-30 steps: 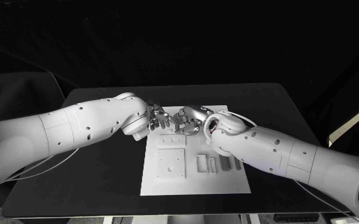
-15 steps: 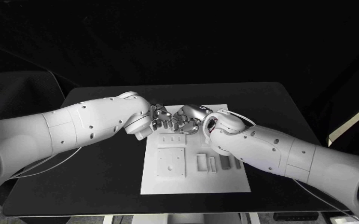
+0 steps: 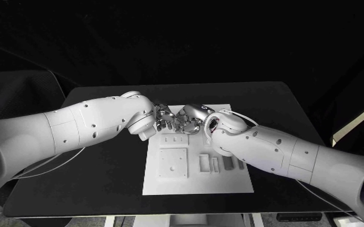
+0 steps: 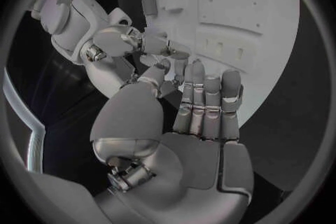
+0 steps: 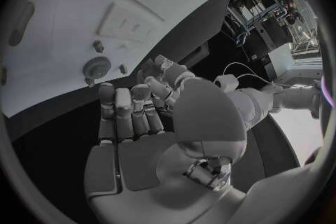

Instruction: Assemble the parts on the task board

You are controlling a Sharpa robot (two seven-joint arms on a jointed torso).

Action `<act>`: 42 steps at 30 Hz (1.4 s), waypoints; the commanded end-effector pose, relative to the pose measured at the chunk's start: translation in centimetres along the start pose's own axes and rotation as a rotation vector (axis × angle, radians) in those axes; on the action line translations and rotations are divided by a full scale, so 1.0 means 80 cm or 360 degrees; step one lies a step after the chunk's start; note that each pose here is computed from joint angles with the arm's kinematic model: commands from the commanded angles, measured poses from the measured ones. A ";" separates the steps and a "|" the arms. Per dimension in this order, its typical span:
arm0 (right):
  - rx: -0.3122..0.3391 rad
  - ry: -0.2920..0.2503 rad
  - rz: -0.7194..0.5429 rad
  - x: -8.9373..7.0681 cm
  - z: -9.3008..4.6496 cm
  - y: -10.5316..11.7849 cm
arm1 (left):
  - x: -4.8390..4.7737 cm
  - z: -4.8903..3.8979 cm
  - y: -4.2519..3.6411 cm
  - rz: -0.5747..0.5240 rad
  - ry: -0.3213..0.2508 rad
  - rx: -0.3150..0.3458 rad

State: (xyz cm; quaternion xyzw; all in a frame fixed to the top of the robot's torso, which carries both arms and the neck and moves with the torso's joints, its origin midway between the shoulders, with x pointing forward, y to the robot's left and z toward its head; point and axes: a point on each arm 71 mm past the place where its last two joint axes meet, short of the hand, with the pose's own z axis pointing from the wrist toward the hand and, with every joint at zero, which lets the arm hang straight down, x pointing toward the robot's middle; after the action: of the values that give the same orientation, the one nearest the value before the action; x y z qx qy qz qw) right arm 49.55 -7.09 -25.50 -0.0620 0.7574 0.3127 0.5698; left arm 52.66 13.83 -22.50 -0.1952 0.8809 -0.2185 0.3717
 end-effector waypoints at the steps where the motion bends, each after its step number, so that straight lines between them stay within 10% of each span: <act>1: -0.0013 -0.0007 -0.0016 0.000 0.000 0.005 | 0.003 0.000 -0.0046 -0.0026 0.0028 0.0031; 42: 0.0015 -0.0007 0.0008 -0.001 -0.001 -0.001 | -0.002 0.002 -0.0026 -0.0063 0.0026 0.0034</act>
State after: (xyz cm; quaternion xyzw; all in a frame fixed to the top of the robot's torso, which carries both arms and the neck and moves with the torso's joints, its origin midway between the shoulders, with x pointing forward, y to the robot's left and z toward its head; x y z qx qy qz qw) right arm 49.47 -7.14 -25.43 -0.0575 0.7587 0.3099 0.5701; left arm 52.94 13.89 -22.51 -0.2034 0.8790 -0.2245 0.3683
